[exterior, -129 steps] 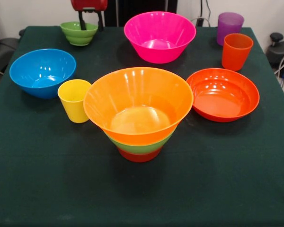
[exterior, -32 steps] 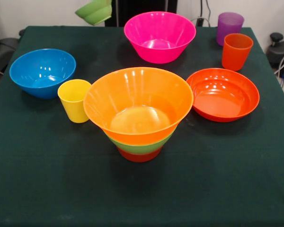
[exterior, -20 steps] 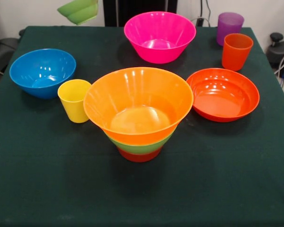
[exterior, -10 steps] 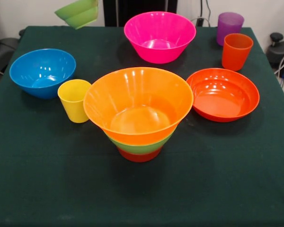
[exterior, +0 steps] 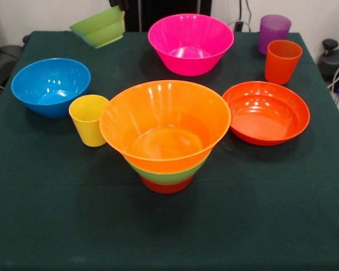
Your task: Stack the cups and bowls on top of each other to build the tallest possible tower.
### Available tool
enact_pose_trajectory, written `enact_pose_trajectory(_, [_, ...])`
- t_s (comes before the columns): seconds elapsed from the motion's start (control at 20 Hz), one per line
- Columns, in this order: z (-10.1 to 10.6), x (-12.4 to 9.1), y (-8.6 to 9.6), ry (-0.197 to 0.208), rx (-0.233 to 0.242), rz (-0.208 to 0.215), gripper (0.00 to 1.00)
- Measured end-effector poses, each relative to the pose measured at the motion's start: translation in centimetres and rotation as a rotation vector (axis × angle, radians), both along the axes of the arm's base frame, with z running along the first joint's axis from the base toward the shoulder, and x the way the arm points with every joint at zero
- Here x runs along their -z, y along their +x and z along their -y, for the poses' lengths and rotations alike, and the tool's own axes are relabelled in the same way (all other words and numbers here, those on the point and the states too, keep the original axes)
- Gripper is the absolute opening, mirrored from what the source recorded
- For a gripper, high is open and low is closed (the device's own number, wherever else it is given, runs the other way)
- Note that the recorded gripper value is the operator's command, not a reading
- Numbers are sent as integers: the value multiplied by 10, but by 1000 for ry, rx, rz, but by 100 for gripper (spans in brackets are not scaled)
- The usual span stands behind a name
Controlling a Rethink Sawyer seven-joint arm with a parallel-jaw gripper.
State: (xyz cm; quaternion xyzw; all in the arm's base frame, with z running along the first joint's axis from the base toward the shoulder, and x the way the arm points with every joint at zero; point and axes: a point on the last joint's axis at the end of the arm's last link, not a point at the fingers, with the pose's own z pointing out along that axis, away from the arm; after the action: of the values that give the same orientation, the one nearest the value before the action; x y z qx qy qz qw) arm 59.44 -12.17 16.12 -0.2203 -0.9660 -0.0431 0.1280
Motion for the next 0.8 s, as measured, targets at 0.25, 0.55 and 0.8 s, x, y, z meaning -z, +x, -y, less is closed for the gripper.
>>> enact_pose_trajectory(0.25, [-11,-7,18,1,-6,-19,0])
enact_pose_trajectory(0.55, [-24,-17,41,2,-12,-43,0])
enact_pose_trajectory(0.8, [-29,-24,54,-2,-13,-43,0])
